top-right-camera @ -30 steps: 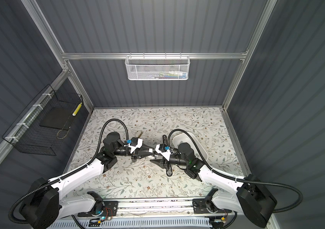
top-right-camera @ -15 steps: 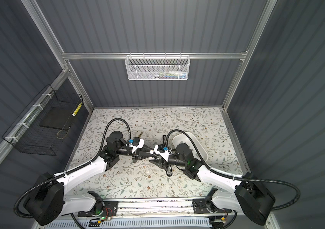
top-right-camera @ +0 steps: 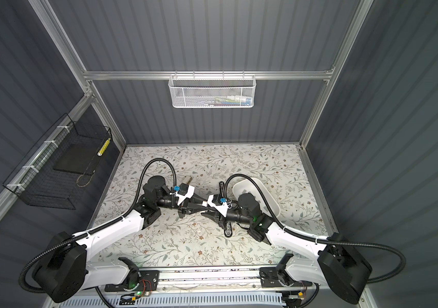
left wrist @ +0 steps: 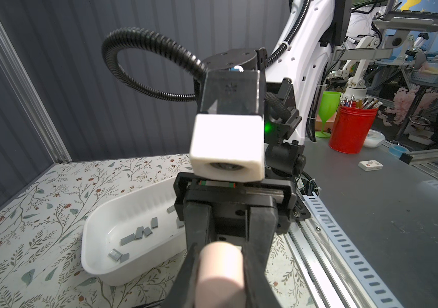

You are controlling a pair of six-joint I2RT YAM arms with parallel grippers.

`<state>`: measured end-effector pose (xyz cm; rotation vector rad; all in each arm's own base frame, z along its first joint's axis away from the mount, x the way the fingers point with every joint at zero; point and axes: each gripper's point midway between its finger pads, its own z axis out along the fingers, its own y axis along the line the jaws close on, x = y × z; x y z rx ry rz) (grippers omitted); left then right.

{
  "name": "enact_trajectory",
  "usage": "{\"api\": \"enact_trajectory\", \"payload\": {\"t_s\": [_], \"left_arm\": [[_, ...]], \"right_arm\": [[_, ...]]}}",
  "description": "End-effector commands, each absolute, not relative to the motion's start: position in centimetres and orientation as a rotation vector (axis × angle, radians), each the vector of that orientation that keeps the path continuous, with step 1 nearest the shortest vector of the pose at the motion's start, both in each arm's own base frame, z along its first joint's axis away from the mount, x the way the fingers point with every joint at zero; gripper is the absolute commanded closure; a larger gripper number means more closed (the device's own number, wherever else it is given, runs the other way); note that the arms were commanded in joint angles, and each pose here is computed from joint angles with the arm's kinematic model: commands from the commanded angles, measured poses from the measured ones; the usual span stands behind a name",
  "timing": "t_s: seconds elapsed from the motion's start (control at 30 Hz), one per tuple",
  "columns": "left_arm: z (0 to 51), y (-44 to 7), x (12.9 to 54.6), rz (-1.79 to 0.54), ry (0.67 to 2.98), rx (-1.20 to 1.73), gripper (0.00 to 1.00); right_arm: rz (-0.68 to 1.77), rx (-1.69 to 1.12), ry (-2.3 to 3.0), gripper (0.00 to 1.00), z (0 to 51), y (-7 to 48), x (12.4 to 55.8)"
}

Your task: Load the staples into the stapler

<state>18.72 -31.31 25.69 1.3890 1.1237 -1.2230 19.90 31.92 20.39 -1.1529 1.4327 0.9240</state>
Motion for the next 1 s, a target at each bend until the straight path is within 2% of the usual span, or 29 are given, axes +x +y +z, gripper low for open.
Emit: {"api": "enact_trajectory", "payload": {"t_s": [0.0,0.23,0.27,0.3,0.47,0.73,0.83,0.97], "left_arm": [[27.1,-30.9,20.2,-1.072,1.106,1.287,0.64],[27.2,-29.6,23.7,-0.905,1.263,1.082,0.34],[27.0,-29.3,24.0,-0.877,1.276,1.061,0.09],[27.0,-29.1,24.4,-0.854,1.285,1.039,0.01],[26.6,-26.8,27.4,-0.703,1.399,0.843,0.00],[25.7,-19.7,31.5,-0.371,1.558,0.434,0.00],[25.7,-18.9,31.8,-0.336,1.577,0.392,0.00],[25.7,-19.2,31.9,-0.329,1.587,0.414,0.00]], "right_arm": [[0.932,-1.088,1.469,0.88,21.6,32.2,20.9],[0.850,-0.884,1.661,0.96,21.5,31.6,24.4],[0.838,-0.853,1.688,0.98,21.4,31.4,24.8],[0.824,-0.823,1.711,0.99,21.2,31.3,25.3],[0.729,-0.694,1.876,1.00,19.9,30.6,27.7],[0.525,-0.500,2.108,1.00,16.7,28.7,30.7],[0.416,-0.361,2.239,1.00,15.2,27.3,31.7],[0.449,-0.332,2.346,1.00,13.7,28.0,31.1]]}}
